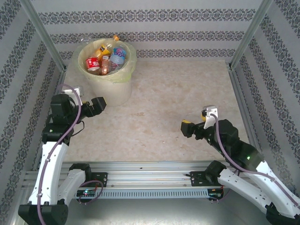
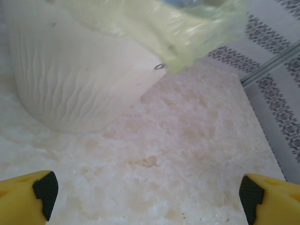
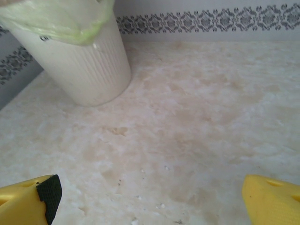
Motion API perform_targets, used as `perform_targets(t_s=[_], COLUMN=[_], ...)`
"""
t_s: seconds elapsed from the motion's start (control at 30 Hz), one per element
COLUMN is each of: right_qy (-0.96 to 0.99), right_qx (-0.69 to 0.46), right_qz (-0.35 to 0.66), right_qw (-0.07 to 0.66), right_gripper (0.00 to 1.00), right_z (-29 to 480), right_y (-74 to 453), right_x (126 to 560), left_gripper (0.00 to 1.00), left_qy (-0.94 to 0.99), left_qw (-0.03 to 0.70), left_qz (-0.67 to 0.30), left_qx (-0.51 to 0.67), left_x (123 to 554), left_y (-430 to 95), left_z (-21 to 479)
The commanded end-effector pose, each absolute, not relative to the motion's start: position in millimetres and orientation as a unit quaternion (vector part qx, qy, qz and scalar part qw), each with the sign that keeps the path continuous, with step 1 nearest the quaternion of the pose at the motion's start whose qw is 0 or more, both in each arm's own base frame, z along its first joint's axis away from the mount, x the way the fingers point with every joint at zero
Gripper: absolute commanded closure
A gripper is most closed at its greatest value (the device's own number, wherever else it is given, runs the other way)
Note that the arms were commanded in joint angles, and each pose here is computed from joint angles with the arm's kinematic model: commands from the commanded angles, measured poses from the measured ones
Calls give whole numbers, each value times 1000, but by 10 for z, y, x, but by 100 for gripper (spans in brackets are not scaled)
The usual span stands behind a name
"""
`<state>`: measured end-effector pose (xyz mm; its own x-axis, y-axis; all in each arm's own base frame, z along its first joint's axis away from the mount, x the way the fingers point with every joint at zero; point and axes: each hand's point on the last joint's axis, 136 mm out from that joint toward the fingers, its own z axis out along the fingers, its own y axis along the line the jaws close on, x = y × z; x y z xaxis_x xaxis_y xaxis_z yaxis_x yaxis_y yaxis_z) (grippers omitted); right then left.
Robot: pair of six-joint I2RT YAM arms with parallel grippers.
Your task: Put the plastic bottles in the bin
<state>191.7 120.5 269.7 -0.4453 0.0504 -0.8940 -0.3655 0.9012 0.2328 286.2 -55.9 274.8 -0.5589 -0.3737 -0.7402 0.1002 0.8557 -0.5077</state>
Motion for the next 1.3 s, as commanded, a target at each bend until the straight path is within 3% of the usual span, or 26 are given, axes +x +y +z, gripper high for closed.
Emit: perform_targets(t_s=[0.0, 0.23, 0.43, 0.6, 0.73, 0.87, 1.27], right_qy=[806, 810, 826, 835, 840, 851, 854], right_qx=[-78, -62, -62, -64, -58, -60, 4], right_qz=[193, 180, 156, 128, 118, 114, 76], right_qw=[554, 555, 538, 532, 527, 510, 514], right_gripper=[2, 2, 2, 2, 2, 2, 2], right_z=[2776, 2642, 2383, 2259, 2151, 2041, 1892], right_y=[1125, 1069, 1114, 1118, 1114, 1139, 881], right_x=[1963, 1994, 2101, 2191, 2268, 2315, 2423], left_gripper=[0, 0, 0, 0, 0, 0, 0], left_qy=[850, 842, 851, 834, 808, 821, 796], left_qw=[453, 471, 489, 543, 586, 568, 605], left_qz=[-245, -221, -102, -17, -17, -18, -7], left_qx=[-110, -140, -160, -96, -61, -50, 0], left_x=[3019, 3209, 3296, 3419, 3576, 3725, 3855], left_y=[-499, -362, 24, 185, 133, 109, 44], left_z=[2498, 2005, 1690, 1564, 1500, 1245, 947])
